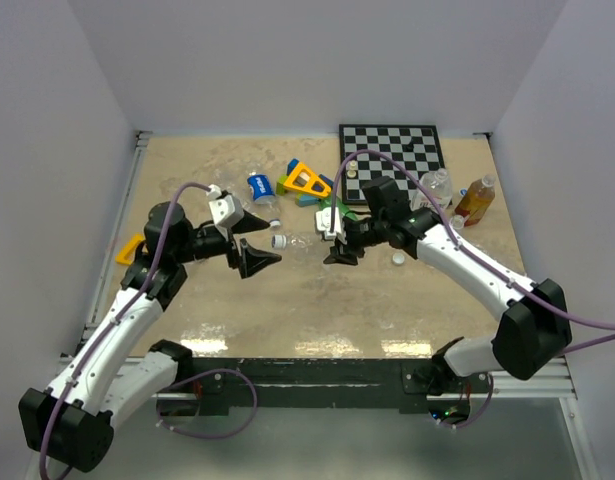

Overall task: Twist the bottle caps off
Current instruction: Unscrew the bottle cap from the plastic bottle.

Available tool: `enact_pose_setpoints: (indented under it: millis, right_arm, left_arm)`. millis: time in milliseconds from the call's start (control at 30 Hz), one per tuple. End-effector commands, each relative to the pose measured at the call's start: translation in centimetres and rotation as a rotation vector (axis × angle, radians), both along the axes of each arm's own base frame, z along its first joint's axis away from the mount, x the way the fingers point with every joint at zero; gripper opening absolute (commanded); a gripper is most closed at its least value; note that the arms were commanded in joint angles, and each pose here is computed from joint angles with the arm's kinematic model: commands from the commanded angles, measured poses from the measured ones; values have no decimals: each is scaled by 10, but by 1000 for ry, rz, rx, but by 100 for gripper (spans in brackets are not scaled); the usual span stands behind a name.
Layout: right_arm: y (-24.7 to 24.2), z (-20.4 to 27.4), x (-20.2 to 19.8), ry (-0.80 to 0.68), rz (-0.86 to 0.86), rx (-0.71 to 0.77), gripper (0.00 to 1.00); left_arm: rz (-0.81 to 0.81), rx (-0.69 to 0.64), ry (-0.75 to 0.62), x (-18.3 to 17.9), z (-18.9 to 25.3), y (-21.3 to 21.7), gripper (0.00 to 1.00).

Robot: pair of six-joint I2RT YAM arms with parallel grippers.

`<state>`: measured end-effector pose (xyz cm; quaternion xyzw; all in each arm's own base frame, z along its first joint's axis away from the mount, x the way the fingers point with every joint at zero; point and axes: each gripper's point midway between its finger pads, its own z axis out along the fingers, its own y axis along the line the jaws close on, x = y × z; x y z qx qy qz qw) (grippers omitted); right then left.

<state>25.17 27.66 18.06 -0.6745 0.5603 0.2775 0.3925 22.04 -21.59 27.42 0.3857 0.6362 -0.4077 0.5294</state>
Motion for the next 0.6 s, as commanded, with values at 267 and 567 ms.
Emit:
enact_pose_setpoints:
  millis: [267, 567]
  right_arm:
    - [4, 4, -6, -1, 61, 17, 9]
    - [4, 4, -6, -4, 60, 15, 8]
  left_arm:
    - [-186, 11, -152, 2, 2, -24, 52]
    - [-66, 75, -148, 18, -10, -15, 54]
